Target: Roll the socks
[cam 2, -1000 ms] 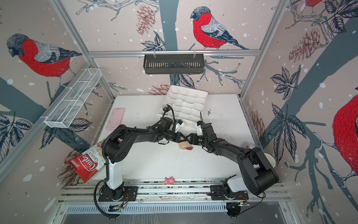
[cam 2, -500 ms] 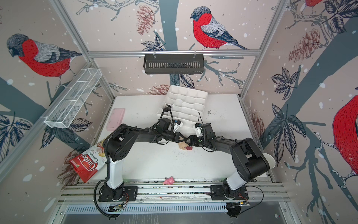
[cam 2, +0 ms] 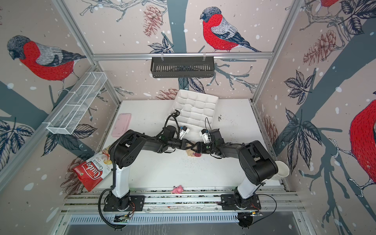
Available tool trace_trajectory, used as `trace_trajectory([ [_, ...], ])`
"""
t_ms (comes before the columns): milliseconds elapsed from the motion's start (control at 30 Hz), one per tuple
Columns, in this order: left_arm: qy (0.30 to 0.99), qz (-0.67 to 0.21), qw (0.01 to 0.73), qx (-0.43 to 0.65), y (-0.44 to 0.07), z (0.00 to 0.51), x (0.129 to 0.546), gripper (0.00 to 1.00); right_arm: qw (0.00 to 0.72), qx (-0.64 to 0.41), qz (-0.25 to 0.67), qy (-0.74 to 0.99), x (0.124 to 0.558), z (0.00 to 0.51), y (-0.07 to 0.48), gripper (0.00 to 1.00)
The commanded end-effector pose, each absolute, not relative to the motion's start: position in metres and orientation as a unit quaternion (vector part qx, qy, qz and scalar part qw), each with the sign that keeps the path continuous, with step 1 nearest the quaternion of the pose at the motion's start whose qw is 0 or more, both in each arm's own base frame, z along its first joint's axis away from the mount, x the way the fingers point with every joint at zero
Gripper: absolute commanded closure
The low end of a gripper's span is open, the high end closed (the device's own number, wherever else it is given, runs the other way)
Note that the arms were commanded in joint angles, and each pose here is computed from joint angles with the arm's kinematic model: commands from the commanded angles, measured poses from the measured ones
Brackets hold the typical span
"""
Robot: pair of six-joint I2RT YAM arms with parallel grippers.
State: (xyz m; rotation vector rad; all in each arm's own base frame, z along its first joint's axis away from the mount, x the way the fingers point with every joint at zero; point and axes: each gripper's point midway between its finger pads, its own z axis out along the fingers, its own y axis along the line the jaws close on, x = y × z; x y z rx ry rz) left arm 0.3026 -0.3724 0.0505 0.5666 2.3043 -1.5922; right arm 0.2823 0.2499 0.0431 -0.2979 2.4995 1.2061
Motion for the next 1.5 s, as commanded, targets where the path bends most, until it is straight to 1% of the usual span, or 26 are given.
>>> trace_trajectory([
  [0, 0.789, -0.580, 0.105, 0.172, -0.377, 0.053, 0.293, 0.77, 0.164, -0.086, 0.386, 0.904, 0.281, 0.020, 0.240, 0.36],
  [167, 0.783, -0.588, 0.107, 0.169, -0.375, 0.058, 0.293, 0.77, 0.147, -0.086, 0.383, 0.908, 0.280, 0.009, 0.243, 0.37],
  [300, 0.768, -0.612, 0.117, 0.149, -0.367, 0.068, 0.298, 0.76, 0.137, -0.088, 0.376, 0.912, 0.274, 0.000, 0.241, 0.38],
  [567, 0.748, -0.637, 0.117, 0.143, -0.367, 0.078, 0.296, 0.76, 0.128, -0.077, 0.365, 0.919, 0.274, -0.010, 0.238, 0.44],
  [700, 0.749, -0.635, 0.117, 0.145, -0.367, 0.077, 0.295, 0.76, 0.125, -0.071, 0.363, 0.921, 0.275, -0.014, 0.238, 0.47],
  [767, 0.749, -0.636, 0.117, 0.145, -0.367, 0.078, 0.295, 0.76, 0.124, -0.070, 0.364, 0.920, 0.275, -0.015, 0.239, 0.52],
  [833, 0.748, -0.637, 0.118, 0.145, -0.367, 0.078, 0.296, 0.76, 0.122, -0.068, 0.368, 0.919, 0.275, -0.015, 0.240, 0.66],
  [867, 0.748, -0.637, 0.118, 0.145, -0.367, 0.078, 0.296, 0.76, 0.122, -0.069, 0.369, 0.919, 0.275, -0.015, 0.241, 0.71],
  [967, 0.747, -0.638, 0.117, 0.146, -0.367, 0.077, 0.295, 0.76, 0.119, -0.072, 0.370, 0.919, 0.273, -0.016, 0.243, 0.90],
  [1000, 0.747, -0.638, 0.117, 0.146, -0.367, 0.077, 0.295, 0.76, 0.120, -0.074, 0.369, 0.919, 0.272, -0.016, 0.243, 0.95],
  [1100, 0.746, -0.638, 0.120, 0.147, -0.367, 0.080, 0.296, 0.76, 0.127, -0.077, 0.367, 0.918, 0.271, -0.014, 0.244, 0.99],
  [1233, 0.755, -0.623, 0.137, 0.153, -0.363, 0.086, 0.302, 0.77, 0.156, -0.084, 0.371, 0.911, 0.275, 0.002, 0.244, 1.00],
  [1467, 0.802, -0.526, 0.209, 0.191, -0.345, 0.120, 0.327, 0.76, 0.215, -0.087, 0.388, 0.892, 0.285, 0.049, 0.241, 1.00],
])
